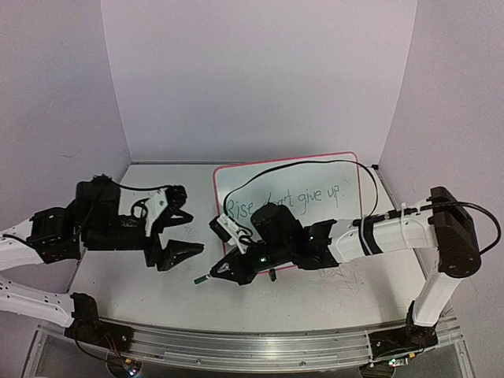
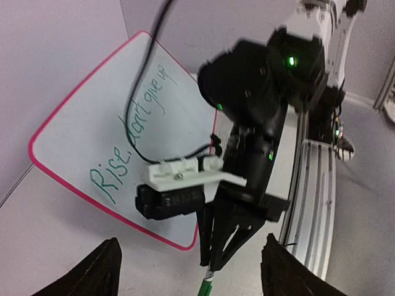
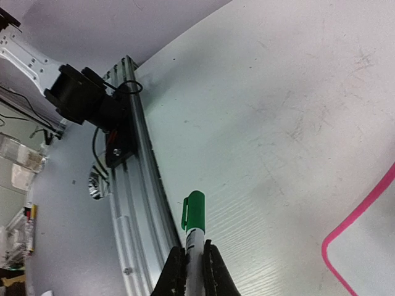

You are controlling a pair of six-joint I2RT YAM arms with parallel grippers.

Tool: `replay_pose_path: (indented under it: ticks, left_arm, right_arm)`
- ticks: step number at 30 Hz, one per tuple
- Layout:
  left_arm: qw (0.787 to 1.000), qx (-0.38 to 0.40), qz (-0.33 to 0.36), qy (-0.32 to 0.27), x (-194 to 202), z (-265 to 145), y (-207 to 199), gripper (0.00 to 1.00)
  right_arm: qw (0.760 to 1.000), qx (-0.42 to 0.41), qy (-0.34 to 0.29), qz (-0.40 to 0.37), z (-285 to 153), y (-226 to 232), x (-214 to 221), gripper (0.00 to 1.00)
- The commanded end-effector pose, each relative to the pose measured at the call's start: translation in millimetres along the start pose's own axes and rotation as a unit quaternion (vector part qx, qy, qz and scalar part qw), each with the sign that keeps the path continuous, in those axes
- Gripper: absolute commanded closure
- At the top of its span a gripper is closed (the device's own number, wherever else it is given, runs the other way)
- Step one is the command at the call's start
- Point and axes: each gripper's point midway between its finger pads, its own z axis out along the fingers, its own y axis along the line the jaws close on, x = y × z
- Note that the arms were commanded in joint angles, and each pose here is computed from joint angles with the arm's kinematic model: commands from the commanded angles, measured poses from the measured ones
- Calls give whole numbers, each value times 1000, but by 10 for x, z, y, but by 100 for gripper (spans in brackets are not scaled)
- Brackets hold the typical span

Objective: Write a sentence on the whiteboard
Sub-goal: Put down the whiteboard marker at the center of the board.

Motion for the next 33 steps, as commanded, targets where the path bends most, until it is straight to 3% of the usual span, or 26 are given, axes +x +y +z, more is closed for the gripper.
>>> replay_pose_path:
  ticks: [1, 5, 11, 19, 24, 26, 33]
  left_arm:
    - [989, -29, -102, -105, -600, -413, 152, 19]
    - [974, -80, -153, -150, -899, -598, 381, 19]
    - [964, -104, -171, -175, -1166, -703, 501, 17]
    - [957, -123, -190, -180, -1214, -698, 583, 16]
    - [955, -128, -190, -187, -1252, -676, 607, 14]
    - [954, -129, -189, -192, -1297, -679, 615, 13]
    - [943, -175, -208, -193, -1349, -554, 786, 10]
  right_arm:
    - [983, 96, -97, -119, 190, -17, -408, 100]
    - [975, 145, -121, -120, 485, -196, -464, 100]
    - [967, 172, -126, -139, 940, -304, -412, 100]
    - [966, 197, -126, -115, 779, -430, -273, 68]
    - [961, 204, -169, -84, 238, -275, -488, 46]
    - [954, 221, -189, -68, -108, -215, -634, 44]
    - [913, 303, -272, -19, -1679, -190, -1079, 29]
